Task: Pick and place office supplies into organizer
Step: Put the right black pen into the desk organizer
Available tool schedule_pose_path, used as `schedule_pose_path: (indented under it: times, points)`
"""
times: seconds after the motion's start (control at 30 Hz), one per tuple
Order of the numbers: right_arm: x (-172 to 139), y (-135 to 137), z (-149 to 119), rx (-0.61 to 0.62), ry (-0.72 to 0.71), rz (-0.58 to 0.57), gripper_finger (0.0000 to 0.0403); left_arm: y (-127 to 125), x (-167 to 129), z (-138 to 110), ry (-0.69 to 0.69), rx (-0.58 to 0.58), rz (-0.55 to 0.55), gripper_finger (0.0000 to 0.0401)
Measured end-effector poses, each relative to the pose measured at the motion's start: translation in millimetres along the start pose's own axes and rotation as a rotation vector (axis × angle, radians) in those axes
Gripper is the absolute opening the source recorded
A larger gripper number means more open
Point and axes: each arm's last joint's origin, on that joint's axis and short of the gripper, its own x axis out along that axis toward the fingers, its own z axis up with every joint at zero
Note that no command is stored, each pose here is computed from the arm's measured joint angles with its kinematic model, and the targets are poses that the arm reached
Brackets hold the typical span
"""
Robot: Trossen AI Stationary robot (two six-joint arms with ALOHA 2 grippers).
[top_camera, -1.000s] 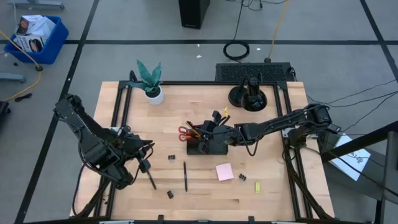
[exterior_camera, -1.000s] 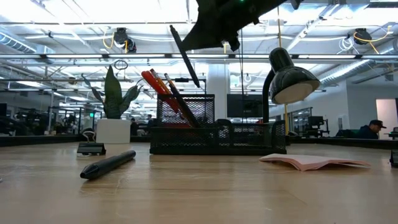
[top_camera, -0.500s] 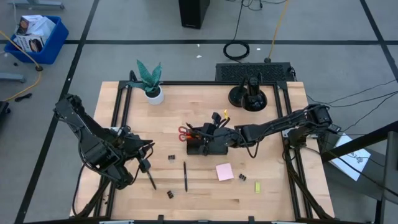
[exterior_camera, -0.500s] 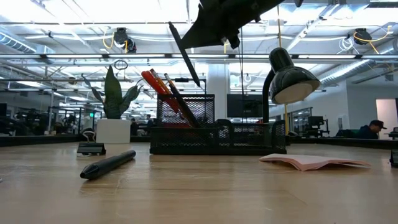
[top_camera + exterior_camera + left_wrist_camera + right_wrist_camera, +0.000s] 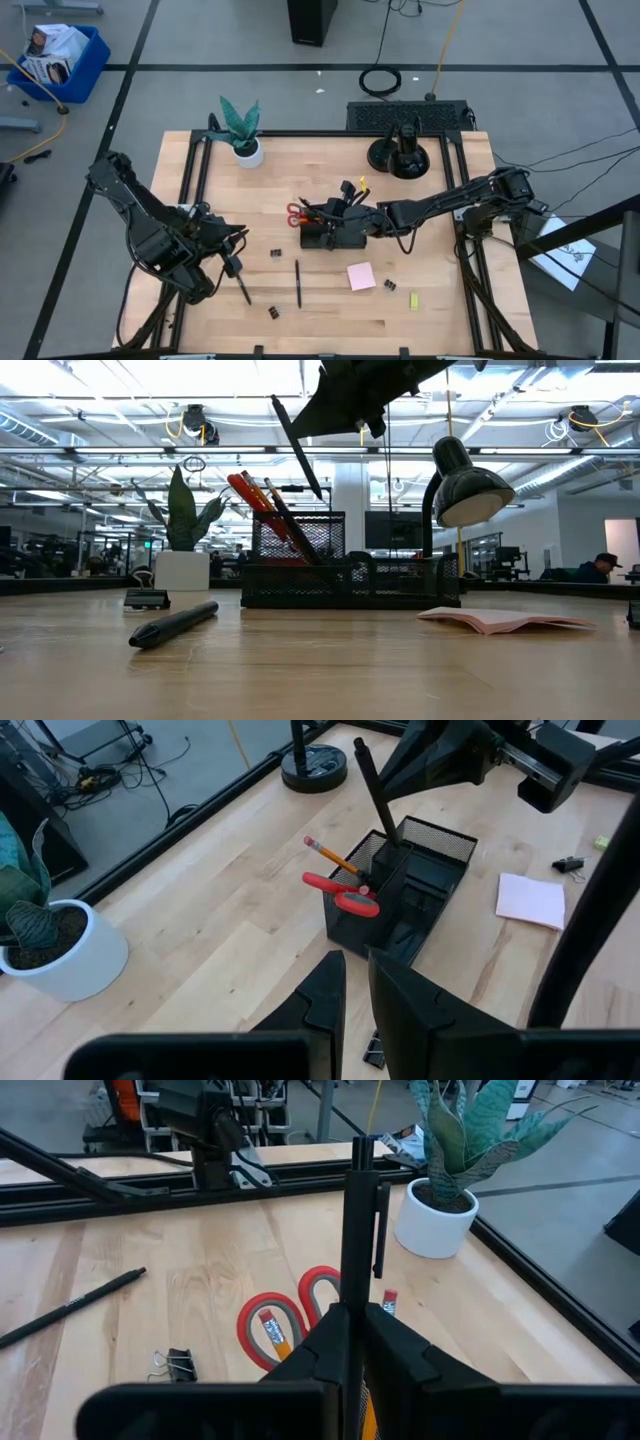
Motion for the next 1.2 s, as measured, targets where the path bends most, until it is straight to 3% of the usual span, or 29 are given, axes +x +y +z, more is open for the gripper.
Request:
schedule_pose_path:
  times: [0.57, 0.77, 1.2]
  points:
    - [0, 0, 0, -0.006, -0.002, -0.002, 0.0018, 0, 0, 0, 0.000, 0.000, -0.001, 0.0053]
    - [1, -2, -15, 0.014, -0.040, 0.004, 0.0018, 0, 0, 0, 0.000, -0.001, -0.001, 0.0053]
    - [1, -3, -18, -0.008, -0.036, -0.019, 0.0018, 0, 0, 0, 0.000, -0.006, -0.002, 0.0053]
